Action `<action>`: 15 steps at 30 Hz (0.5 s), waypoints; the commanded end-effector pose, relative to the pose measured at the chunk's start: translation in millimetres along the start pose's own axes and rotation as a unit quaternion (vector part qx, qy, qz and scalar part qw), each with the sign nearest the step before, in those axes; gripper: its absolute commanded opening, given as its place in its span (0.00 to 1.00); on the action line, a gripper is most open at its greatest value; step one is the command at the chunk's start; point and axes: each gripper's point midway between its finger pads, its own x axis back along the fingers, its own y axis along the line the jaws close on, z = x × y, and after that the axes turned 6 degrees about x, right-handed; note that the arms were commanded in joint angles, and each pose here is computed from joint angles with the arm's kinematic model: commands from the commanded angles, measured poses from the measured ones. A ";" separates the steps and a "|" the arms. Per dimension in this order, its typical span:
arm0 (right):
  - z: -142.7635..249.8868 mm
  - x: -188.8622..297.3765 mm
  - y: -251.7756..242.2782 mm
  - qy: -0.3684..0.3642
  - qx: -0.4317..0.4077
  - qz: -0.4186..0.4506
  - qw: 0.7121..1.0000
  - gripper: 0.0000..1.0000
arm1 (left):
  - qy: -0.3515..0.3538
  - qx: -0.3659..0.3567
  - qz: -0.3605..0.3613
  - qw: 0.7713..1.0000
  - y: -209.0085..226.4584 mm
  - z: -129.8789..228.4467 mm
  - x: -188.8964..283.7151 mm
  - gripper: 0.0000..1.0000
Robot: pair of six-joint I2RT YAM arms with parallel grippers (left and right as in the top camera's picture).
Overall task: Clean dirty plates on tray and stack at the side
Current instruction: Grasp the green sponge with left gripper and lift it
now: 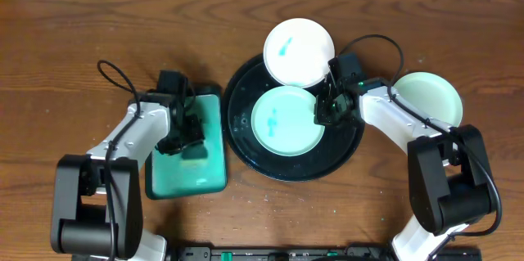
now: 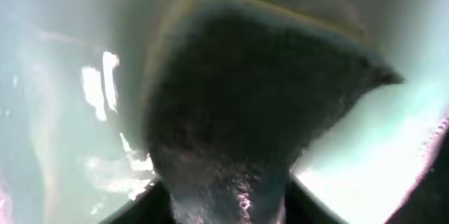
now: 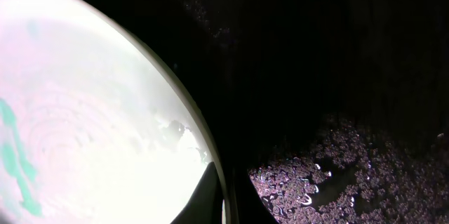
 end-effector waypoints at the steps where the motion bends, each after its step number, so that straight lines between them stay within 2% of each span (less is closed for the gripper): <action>1: -8.5 1.5 -24.5 -0.021 -0.017 0.057 0.998 0.01 | 0.010 -0.004 -0.016 1.000 7.4 6.1 -6.1 0.07; 3: -8.5 1.5 -24.7 -0.021 -0.017 0.057 0.998 0.01 | 0.009 -0.004 -0.015 1.000 4.4 2.3 0.6 0.07; 11: -12.1 2.6 -31.1 -0.030 -0.017 0.076 0.997 0.01 | -0.029 -0.007 0.007 1.000 -16.9 -20.6 76.8 0.07; 15: -13.2 2.6 -30.7 -0.033 -0.016 0.075 0.997 0.01 | -0.039 -0.004 0.015 0.999 -17.2 -19.2 86.4 0.07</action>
